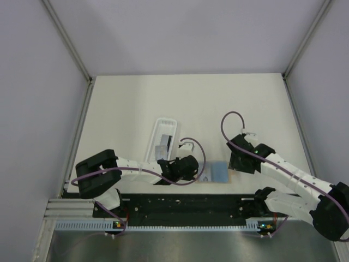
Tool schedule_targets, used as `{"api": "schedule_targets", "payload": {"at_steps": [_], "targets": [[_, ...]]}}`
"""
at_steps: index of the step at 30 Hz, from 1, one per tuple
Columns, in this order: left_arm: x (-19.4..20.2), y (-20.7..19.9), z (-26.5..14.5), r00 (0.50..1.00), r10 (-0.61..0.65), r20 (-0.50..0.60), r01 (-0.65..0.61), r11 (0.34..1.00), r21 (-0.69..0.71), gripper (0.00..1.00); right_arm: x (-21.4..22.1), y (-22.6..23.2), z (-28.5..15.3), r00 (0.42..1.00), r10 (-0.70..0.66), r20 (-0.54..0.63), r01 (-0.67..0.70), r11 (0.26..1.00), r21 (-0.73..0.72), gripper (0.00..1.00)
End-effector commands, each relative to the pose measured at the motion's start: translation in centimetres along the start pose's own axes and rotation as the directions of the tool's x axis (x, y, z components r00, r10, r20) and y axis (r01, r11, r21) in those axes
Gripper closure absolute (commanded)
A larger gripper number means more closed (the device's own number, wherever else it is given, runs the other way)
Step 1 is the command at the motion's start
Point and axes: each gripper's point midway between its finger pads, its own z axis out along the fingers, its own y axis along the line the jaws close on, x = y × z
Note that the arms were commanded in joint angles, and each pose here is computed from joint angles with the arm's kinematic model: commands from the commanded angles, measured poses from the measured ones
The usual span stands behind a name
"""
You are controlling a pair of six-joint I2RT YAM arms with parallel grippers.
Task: Put the credit cards into the card holder
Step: Insert the credit card into the card holder, then close the card holder at the center of the board.
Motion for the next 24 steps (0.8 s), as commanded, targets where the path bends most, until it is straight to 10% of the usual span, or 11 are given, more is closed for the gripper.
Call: {"api": "schedule_targets", "payload": {"at_steps": [1, 24], "targets": [[0.7, 1.0, -0.1, 0.999, 0.031, -0.038, -0.032, 0.999, -0.038, 1.0, 0.2, 0.7, 1.1, 1.0, 0.016, -0.003, -0.017, 1.0, -0.02, 0.47], [0.9, 1.0, 0.1, 0.999, 0.027, -0.043, -0.028, 0.999, -0.036, 1.0, -1.6, 4.0, -1.7, 0.995, 0.017, 0.094, 0.01, 0.96, -0.279, 1.0]]}}
